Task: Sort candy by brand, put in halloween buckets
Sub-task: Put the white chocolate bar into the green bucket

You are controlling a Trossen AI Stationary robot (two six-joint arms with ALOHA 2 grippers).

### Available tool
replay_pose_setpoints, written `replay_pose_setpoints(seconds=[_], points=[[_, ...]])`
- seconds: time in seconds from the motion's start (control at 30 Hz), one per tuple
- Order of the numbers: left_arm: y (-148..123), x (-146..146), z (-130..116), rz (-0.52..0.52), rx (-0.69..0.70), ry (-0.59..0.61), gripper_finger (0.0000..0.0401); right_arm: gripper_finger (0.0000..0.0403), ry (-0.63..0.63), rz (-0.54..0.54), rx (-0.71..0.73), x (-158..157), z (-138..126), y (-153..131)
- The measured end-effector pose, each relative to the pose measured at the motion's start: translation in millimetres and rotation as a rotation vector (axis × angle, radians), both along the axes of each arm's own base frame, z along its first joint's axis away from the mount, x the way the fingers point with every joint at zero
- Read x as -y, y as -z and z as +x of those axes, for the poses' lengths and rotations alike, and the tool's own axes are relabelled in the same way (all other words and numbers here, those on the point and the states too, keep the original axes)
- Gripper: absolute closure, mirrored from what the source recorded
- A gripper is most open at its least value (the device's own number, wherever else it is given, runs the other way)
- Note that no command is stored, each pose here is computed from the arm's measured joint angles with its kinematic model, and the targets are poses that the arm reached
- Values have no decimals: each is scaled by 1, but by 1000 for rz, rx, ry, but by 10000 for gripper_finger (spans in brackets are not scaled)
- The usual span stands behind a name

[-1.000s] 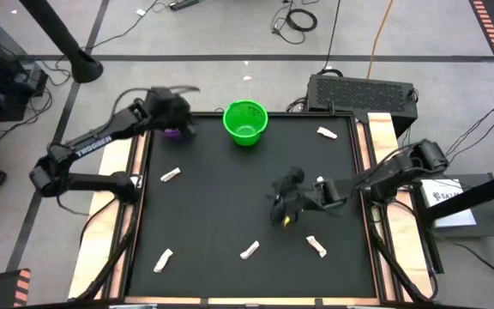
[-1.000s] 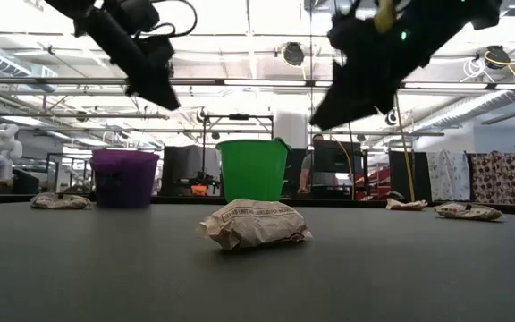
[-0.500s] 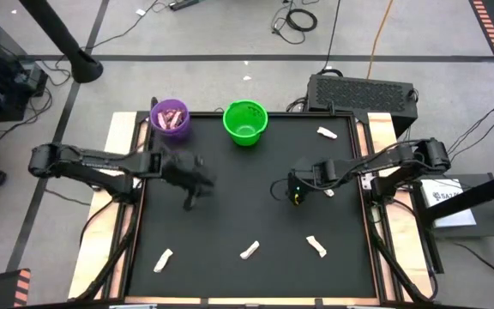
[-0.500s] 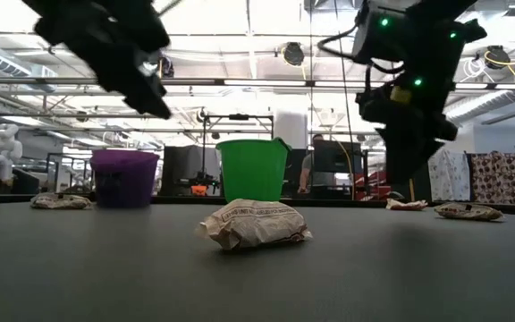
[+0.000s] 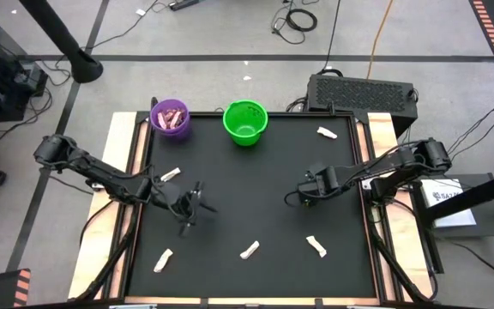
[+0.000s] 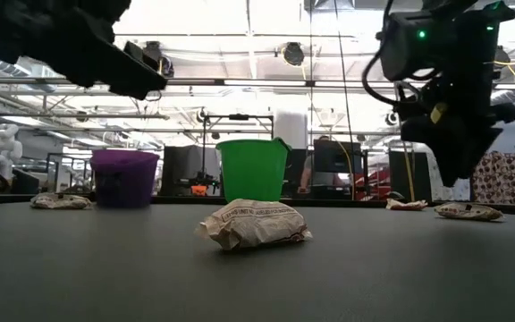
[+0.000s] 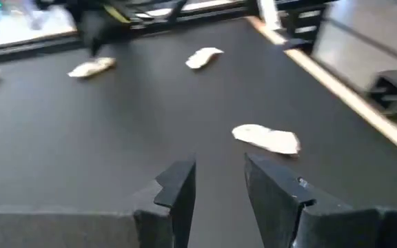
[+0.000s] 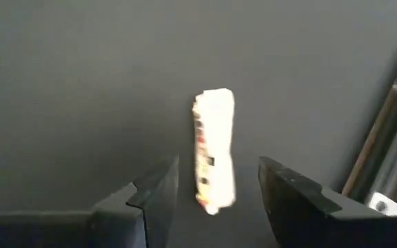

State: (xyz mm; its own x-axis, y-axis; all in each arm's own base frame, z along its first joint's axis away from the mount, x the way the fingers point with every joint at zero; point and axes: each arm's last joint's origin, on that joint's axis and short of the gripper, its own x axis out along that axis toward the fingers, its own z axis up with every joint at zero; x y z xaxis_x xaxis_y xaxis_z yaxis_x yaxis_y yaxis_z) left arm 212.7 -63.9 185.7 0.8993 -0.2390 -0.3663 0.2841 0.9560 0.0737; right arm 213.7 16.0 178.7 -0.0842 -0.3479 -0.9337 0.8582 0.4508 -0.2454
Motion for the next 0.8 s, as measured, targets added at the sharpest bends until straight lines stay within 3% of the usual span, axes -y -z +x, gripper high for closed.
replay_pose_setpoints(seconds=[0.43, 0.57, 0.73, 0.8], points=[[17, -20, -6, 115, -10, -244, 269, 227, 6, 65, -13, 10, -14, 33], [18, -26, -5, 116, -17, -274, 269, 281, 6, 77, -19, 10, -15, 33], [18, -31, -4, 116, -21, -295, 269, 381, 7, 96, -27, 10, -15, 33], [19, -32, -5, 122, -36, -299, 269, 394, -4, 95, -27, 10, -15, 33]])
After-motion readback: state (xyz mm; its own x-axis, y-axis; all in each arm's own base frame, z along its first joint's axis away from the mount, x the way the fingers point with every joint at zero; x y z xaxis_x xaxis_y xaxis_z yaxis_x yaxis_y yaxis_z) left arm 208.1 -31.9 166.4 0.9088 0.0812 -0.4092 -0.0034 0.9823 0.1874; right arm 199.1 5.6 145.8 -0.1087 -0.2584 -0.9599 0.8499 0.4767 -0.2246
